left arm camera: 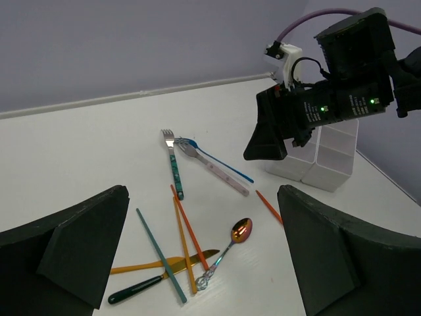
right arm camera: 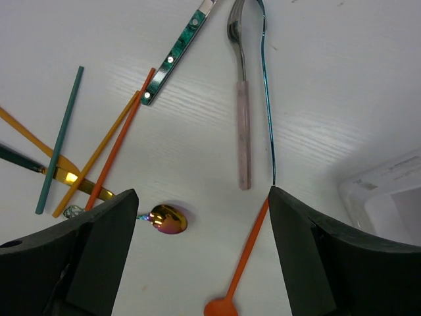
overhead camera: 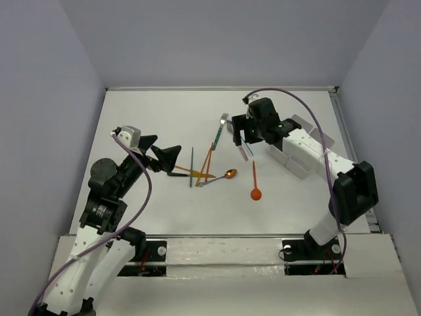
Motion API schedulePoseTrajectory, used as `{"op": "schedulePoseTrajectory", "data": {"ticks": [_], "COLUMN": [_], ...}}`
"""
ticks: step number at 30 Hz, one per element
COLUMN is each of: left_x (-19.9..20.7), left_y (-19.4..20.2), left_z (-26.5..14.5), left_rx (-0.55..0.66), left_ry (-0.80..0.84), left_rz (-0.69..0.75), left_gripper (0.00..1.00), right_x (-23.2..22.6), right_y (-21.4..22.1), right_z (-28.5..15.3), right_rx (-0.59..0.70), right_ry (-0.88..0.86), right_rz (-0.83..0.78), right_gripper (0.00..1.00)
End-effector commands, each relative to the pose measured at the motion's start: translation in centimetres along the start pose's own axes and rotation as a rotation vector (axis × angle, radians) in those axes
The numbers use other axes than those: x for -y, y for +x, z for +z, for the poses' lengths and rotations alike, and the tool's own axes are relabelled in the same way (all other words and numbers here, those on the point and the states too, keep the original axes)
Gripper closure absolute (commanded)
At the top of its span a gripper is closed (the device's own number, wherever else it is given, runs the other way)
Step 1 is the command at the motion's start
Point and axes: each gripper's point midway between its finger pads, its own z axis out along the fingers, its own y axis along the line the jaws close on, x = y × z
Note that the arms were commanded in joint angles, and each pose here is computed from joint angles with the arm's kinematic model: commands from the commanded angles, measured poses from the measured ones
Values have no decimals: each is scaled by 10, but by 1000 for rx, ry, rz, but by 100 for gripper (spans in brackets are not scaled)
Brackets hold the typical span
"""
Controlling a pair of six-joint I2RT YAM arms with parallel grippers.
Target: Sort the eating utensils into containers
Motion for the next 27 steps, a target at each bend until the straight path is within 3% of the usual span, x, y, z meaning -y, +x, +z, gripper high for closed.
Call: {"op": "schedulePoseTrajectory", "data": {"ticks": [1, 5, 27], "left_x": [1, -3, -6], "left_y": [-10, -8, -6], "left_z": [2, 3, 5], "left_rx": [33, 27, 19], "left_ry": [-1, -20, -31], "left_rz": [18, 19, 18], "left_gripper": [1, 1, 1], "right_x": [-5, -8, 13], "right_y": [-17, -18, 5], "right_z": [16, 38, 119], "right_rx": [2, -31, -186], "right_ry": [3, 2, 73], "right_rz": [-41, -62, -87], "right_gripper": [16, 24, 35]}}
